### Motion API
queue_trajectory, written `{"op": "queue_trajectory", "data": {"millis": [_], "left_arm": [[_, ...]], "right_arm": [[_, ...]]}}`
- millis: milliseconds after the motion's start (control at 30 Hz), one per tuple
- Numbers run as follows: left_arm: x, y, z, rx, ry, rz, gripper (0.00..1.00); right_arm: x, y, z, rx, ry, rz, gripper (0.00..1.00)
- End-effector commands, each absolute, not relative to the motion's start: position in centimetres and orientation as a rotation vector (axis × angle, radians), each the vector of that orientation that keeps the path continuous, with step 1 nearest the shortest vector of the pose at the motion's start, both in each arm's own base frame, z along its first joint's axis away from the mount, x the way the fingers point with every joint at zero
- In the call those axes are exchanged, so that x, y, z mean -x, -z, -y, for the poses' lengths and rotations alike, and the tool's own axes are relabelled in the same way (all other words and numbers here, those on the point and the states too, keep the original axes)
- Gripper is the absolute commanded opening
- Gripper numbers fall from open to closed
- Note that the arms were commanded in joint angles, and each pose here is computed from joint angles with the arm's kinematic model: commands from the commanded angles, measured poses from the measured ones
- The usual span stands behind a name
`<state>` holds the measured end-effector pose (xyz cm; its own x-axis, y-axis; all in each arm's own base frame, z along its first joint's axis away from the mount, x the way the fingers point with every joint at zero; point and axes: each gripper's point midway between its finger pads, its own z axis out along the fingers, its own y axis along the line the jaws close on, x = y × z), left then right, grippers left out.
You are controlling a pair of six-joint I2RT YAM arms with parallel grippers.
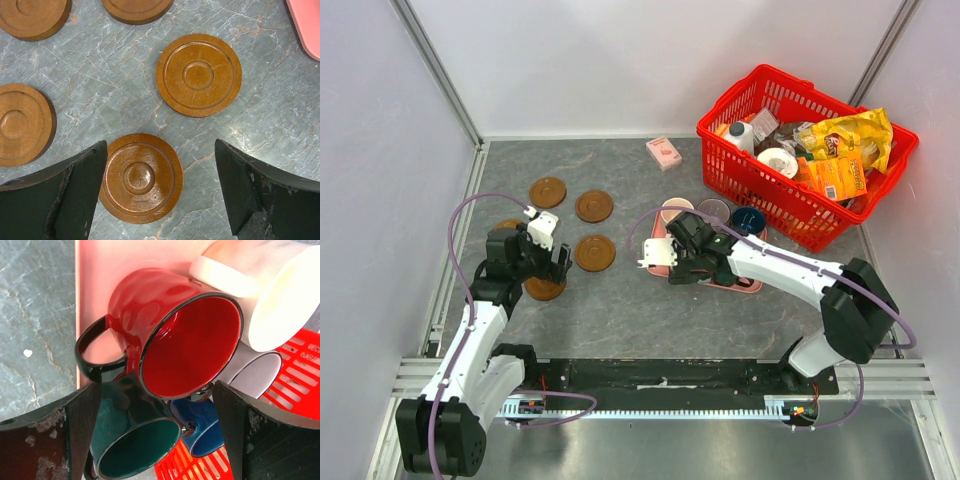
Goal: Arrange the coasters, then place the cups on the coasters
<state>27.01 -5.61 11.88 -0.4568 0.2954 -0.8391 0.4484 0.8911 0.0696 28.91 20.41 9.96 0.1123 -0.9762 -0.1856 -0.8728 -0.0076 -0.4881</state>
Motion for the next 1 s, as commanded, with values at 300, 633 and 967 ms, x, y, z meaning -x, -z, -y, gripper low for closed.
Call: {"op": "queue_trajectory", "data": {"millis": [300,633,967], "left_arm": [[-27.8,-13.0,5.2,-0.544,0.155,-2.029,0.93],[-27.8,-13.1,5.2,-0.546,0.152,-2.023,0.93],[-27.9,-14.1,8.9,-0.693,0.315,-2.059,0.93]], "right_arm": [[-30.9,-10.4,-25.6,1.68,0.116,-1.79,0.98],[-30.7,-14.0,-26.7,1.584,0.036,-1.763,0.98],[-29.0,-21.8,-18.4,1.384,0.006,-1.769,0.98]]}}
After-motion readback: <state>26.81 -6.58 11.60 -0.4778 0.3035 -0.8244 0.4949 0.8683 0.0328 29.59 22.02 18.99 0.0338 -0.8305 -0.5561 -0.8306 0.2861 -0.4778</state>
